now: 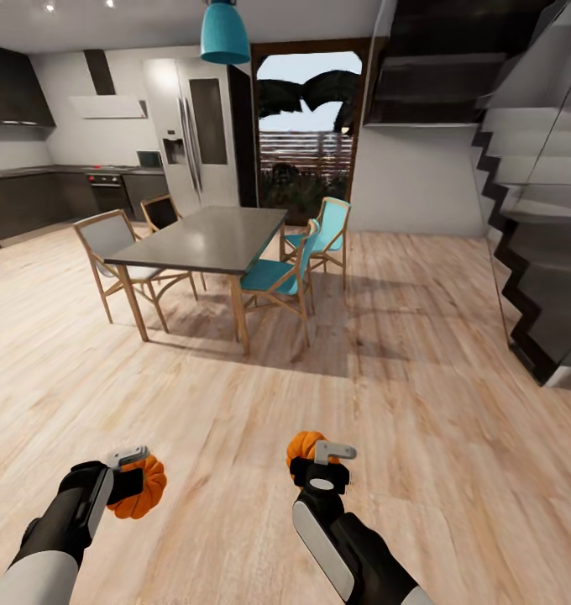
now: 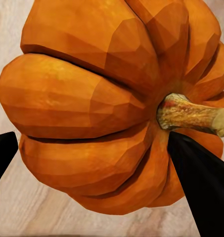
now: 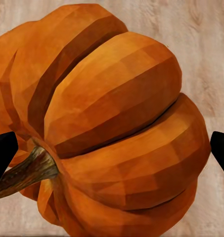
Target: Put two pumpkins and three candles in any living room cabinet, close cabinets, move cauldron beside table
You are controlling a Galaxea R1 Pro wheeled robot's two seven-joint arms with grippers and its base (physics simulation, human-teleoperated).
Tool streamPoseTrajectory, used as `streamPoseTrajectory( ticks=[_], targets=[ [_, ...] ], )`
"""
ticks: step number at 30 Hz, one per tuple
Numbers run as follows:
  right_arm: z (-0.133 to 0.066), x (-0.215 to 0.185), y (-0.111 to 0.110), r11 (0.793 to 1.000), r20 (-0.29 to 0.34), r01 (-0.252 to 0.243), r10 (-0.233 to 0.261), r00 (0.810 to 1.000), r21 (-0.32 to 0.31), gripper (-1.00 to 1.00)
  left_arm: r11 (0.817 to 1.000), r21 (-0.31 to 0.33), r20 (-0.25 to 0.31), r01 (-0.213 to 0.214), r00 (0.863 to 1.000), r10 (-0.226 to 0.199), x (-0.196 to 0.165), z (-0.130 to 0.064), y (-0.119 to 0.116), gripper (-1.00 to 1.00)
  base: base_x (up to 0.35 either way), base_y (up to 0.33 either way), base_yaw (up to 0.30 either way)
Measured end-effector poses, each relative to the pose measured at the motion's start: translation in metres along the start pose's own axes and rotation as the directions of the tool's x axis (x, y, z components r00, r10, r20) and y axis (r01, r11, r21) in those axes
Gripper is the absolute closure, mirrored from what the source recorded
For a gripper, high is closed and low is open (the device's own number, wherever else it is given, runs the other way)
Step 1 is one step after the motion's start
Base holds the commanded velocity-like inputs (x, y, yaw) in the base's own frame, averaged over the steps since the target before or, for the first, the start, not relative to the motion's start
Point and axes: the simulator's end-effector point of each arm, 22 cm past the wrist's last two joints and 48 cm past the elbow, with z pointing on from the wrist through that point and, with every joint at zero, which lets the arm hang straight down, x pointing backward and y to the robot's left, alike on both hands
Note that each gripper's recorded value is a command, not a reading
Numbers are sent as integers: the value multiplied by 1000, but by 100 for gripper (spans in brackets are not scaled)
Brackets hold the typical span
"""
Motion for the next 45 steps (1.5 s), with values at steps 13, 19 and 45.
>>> streamPoseTrajectory(
  ticks=[13,19,45],
  targets=[
    [0,0,0,1000,0,1,-1,1000,0,100,1000,0,1,0,1000,0,0,0,-1,100,0,0,291],
    [0,0,0,1000,0,0,0,1000,-1,100,1000,1,1,0,1000,0,0,0,-1,100,0,0,291],
    [0,0,0,1000,0,0,0,1000,-1,100,1000,1,0,2,1000,-2,0,0,0,100,0,0,291]
  ],
)
